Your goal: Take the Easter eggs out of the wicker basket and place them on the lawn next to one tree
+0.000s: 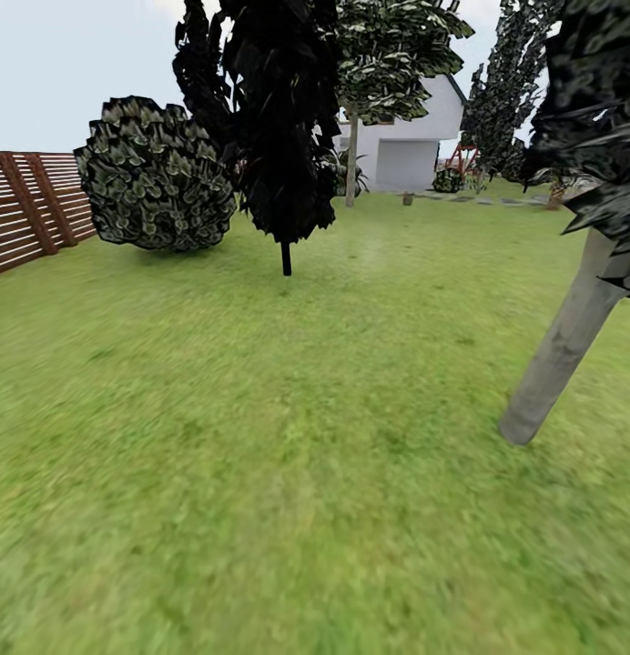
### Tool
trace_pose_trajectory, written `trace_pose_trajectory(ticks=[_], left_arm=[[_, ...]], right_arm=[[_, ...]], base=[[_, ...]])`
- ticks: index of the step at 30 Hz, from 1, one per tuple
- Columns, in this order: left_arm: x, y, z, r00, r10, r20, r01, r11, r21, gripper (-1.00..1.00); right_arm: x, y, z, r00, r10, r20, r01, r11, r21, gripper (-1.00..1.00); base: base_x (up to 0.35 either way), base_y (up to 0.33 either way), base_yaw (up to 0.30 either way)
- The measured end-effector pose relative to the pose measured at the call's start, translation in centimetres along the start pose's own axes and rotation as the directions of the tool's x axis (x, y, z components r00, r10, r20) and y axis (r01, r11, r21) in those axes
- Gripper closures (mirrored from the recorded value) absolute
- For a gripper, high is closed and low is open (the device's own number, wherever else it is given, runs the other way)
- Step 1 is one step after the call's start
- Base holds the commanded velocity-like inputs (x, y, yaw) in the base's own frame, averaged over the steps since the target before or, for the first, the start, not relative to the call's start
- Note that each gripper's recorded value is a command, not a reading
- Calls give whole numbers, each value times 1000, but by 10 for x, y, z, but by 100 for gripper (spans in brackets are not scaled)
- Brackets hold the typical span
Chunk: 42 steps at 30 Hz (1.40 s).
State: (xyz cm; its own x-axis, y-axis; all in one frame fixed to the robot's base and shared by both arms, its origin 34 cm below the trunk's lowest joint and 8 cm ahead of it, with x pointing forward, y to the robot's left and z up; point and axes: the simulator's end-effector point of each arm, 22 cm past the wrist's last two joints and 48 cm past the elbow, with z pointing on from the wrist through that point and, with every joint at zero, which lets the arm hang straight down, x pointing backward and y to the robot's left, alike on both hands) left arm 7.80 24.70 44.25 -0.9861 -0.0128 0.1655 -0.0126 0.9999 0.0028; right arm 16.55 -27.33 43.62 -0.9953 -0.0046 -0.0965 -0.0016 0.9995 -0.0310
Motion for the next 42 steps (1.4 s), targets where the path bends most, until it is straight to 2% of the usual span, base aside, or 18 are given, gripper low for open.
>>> trace_pose_trajectory(ticks=[42], left_arm=[[0,0,0,1000,0,0,0,1000,0,-100]], right_arm=[[0,2,0,1000,1,0,-1,1000,-2,-100]], base=[[340,0,0]])
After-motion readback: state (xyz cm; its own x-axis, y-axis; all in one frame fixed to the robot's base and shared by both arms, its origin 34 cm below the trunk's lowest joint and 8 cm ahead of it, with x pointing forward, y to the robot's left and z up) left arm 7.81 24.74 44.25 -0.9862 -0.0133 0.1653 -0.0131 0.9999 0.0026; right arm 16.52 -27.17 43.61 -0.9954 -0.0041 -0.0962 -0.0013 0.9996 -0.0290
